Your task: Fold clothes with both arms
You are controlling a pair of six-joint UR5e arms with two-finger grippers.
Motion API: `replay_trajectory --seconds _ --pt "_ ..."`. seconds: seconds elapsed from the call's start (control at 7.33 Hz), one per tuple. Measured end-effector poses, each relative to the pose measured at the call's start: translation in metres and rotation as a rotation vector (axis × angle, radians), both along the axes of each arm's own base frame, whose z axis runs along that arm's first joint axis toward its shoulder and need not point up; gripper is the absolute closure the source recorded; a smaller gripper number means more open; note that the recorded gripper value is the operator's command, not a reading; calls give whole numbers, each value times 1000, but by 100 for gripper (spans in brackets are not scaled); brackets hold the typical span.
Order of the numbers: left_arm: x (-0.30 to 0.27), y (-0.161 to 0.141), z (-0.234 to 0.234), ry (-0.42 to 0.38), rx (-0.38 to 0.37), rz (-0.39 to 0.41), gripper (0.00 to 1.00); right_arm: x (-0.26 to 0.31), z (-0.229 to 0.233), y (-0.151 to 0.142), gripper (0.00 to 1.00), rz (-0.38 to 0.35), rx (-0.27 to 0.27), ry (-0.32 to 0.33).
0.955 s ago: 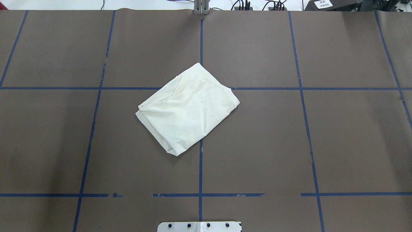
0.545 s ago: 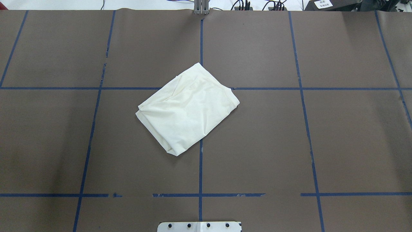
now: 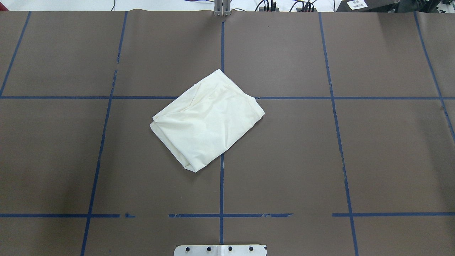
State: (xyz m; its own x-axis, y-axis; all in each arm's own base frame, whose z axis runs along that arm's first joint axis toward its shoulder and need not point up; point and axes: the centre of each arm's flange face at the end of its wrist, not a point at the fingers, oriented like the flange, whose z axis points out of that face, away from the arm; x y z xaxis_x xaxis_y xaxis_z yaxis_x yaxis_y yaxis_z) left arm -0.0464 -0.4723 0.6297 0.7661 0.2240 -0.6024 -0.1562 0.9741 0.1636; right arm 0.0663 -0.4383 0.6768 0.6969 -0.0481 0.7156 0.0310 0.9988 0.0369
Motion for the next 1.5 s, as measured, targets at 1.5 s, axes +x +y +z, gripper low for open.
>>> replay_trajectory --seconds 1.5 --pt "4 -1 -7 57 -111 -137 0 3 -50 -11 0 138 -31 -13"
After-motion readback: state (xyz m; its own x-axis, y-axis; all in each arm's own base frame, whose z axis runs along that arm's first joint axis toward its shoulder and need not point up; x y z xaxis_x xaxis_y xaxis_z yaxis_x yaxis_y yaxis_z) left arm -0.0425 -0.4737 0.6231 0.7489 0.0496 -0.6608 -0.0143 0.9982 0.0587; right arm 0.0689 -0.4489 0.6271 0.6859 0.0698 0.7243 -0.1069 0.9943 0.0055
